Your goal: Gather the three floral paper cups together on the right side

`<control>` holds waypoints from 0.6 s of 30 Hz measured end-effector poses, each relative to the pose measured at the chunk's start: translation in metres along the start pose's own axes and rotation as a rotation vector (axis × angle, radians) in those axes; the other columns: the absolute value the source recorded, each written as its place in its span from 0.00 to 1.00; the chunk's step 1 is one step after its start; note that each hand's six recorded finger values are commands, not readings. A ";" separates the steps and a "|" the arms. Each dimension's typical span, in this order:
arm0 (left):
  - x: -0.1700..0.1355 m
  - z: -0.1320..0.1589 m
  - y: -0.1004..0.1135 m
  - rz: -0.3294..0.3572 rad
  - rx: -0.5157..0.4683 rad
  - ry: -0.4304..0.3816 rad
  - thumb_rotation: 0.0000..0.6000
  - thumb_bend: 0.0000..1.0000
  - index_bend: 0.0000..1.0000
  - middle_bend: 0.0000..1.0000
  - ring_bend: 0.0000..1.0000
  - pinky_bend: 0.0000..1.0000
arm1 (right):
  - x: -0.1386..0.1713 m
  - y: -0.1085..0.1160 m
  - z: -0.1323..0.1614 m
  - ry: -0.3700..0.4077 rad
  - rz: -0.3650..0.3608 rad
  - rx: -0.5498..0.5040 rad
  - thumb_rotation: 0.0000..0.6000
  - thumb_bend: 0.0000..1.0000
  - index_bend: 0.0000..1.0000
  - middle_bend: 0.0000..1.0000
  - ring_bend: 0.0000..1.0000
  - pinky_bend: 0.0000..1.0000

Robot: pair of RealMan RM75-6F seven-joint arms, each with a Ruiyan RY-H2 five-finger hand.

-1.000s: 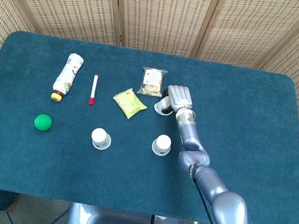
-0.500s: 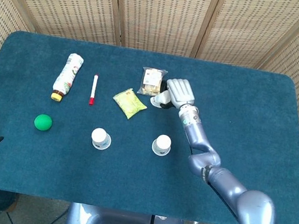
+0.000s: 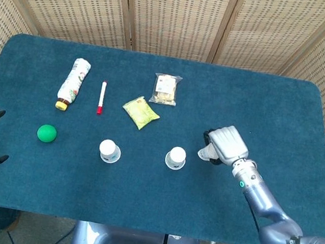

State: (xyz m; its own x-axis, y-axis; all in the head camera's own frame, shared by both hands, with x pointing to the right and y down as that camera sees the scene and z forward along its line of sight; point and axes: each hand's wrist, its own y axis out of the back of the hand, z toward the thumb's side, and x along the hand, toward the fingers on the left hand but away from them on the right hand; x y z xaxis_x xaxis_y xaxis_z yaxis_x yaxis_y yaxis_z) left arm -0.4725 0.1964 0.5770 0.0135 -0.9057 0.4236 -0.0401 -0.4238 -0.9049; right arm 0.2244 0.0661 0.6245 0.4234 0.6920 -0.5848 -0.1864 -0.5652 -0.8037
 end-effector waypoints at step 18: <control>0.002 -0.003 -0.004 -0.016 0.006 0.017 1.00 0.00 0.00 0.00 0.00 0.00 | -0.018 -0.051 0.013 -0.008 0.066 0.025 1.00 0.38 0.54 0.57 0.56 0.64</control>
State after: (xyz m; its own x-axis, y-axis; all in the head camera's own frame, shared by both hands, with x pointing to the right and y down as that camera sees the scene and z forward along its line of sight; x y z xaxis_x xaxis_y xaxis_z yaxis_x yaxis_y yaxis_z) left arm -0.4754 0.1964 0.5812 -0.0028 -0.8986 0.4388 -0.0343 -0.4384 -0.8981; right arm 0.2146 0.0879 0.6748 0.4025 0.6570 -0.6375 -0.2360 -0.5984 -0.7657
